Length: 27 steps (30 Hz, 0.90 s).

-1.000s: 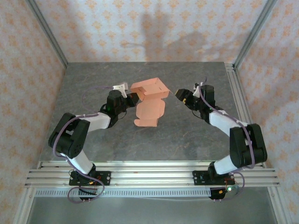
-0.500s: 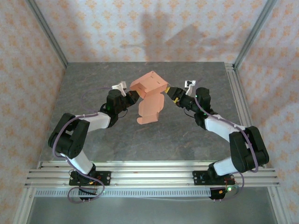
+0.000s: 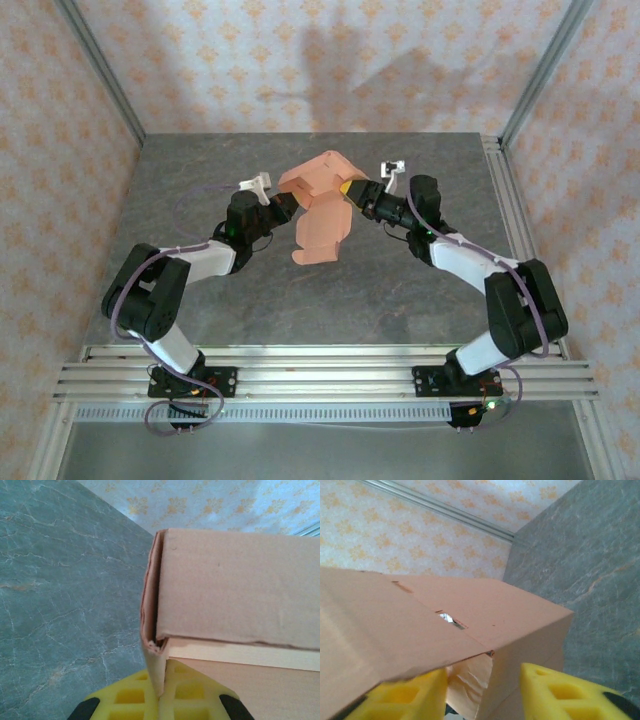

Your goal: Fold the paper box

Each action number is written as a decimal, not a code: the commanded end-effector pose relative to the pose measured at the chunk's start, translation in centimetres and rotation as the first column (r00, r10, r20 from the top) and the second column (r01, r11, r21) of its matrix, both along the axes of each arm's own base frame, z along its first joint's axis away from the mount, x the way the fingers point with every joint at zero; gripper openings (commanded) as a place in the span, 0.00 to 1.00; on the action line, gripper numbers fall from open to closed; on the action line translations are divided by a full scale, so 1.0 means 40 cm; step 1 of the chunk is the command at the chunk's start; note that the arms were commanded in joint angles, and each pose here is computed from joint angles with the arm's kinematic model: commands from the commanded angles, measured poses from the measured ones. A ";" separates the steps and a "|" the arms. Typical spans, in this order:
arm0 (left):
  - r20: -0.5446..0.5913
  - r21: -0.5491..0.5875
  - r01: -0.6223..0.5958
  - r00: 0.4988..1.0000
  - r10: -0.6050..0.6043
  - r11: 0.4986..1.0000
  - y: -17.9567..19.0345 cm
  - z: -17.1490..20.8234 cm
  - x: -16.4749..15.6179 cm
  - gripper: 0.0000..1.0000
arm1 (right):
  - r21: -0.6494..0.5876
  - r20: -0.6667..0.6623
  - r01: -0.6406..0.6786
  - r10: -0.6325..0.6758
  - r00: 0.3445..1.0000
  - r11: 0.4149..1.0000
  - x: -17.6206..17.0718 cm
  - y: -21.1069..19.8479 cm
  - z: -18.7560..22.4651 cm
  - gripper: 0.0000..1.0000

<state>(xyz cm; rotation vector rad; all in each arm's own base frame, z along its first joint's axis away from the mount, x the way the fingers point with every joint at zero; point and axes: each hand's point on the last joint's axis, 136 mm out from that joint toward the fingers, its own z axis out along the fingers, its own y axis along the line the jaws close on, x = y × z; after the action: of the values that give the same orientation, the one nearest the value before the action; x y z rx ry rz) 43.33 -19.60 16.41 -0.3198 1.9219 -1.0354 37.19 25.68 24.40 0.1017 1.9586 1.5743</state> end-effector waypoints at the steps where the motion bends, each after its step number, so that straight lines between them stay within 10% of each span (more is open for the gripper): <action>1: 0.059 0.006 0.004 0.998 -0.004 1.000 0.001 0.048 -0.004 0.00 | -0.007 0.005 -0.014 0.014 1.000 1.000 0.004 0.012 0.006 0.30; 11: 0.034 0.060 -0.048 0.998 0.046 0.997 0.025 0.014 0.003 0.00 | -0.050 -0.030 0.004 -0.005 1.000 0.999 0.002 0.002 -0.012 0.00; 18: 0.023 0.089 -0.141 0.990 0.139 0.986 0.069 -0.008 0.003 0.00 | -0.113 0.023 0.051 -0.049 0.999 0.992 -0.003 -0.024 0.005 0.67; 27: 0.077 0.221 -0.384 0.923 0.376 0.897 0.188 -0.020 -0.005 0.00 | -0.494 0.183 0.268 -0.203 0.962 0.827 -0.026 -0.101 0.052 0.75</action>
<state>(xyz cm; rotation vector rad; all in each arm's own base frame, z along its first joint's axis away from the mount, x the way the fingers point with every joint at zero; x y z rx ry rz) 43.23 -14.45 14.51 -0.4718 1.9015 -0.7095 36.63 23.00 25.68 0.0781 2.0742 1.1159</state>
